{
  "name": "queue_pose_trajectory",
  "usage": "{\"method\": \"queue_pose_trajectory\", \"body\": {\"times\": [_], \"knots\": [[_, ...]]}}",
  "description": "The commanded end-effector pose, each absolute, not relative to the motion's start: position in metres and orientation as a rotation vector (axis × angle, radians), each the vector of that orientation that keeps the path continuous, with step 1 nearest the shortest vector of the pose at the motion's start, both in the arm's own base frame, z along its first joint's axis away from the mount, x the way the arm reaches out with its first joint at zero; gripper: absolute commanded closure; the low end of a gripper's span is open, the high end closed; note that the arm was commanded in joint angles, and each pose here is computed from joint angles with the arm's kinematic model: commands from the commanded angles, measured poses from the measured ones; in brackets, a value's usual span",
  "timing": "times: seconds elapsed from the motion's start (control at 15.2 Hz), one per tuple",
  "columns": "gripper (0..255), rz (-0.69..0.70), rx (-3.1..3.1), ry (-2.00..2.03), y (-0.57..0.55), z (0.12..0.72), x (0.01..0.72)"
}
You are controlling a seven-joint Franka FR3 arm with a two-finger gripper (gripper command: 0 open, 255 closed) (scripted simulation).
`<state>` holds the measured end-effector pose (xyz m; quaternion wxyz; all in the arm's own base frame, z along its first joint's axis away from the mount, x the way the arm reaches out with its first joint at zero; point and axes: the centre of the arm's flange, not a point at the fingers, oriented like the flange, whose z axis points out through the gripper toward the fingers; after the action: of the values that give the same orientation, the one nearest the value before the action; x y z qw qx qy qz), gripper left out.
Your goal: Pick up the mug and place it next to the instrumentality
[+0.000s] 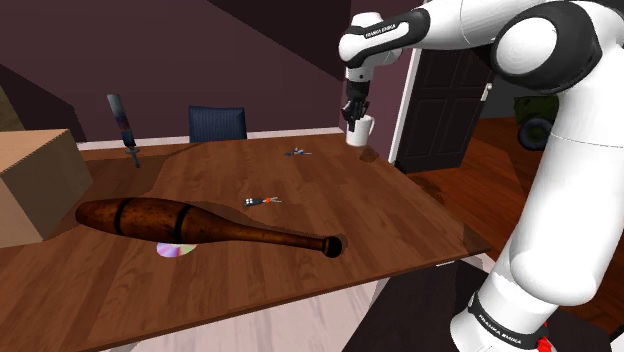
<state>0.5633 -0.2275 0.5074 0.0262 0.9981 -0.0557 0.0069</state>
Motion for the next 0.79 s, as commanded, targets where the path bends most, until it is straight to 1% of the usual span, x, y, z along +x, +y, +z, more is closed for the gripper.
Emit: {"method": "queue_pose_trajectory", "body": {"times": [0.0, 0.73], "knots": [[255, 0.022, 3.084, -0.174, -0.202, 0.504, 0.565], [255, 0.022, 3.084, -0.174, -0.058, 0.485, 0.574]]}}
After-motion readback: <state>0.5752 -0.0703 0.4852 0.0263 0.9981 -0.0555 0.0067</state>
